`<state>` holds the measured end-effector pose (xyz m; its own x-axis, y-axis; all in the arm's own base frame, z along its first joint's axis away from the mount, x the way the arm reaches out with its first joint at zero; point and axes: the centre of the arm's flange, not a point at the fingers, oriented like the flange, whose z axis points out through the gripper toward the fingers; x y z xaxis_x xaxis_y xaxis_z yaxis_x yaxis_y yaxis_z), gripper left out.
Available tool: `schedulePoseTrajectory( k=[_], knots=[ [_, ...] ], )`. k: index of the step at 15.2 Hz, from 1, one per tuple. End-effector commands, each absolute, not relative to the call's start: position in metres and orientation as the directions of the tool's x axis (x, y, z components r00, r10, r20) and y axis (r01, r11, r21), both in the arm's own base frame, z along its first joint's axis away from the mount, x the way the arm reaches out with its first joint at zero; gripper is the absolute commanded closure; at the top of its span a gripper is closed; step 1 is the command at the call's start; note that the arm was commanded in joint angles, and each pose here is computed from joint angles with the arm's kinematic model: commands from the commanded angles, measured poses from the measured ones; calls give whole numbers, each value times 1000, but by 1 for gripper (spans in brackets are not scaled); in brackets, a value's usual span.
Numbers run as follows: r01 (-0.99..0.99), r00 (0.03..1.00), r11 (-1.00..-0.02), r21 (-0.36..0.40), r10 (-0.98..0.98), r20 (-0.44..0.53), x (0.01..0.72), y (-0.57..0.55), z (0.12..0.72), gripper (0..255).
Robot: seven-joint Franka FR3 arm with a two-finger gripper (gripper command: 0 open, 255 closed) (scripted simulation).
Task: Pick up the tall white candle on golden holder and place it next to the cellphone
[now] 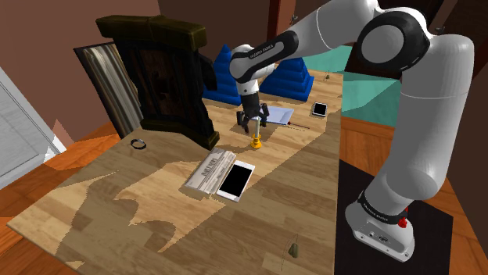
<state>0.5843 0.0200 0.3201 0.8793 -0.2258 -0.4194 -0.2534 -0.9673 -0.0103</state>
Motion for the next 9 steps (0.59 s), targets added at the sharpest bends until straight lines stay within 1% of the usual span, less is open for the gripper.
schedulePoseTrajectory(
  k=[1,8,9],
  knots=[
    [-253,879,-967,-10,-226,-419,583,21,316,0],
    [-253,879,-967,-10,-226,-419,583,21,316,0],
    [-253,879,-967,-10,-226,-419,583,21,316,255]
  ],
)
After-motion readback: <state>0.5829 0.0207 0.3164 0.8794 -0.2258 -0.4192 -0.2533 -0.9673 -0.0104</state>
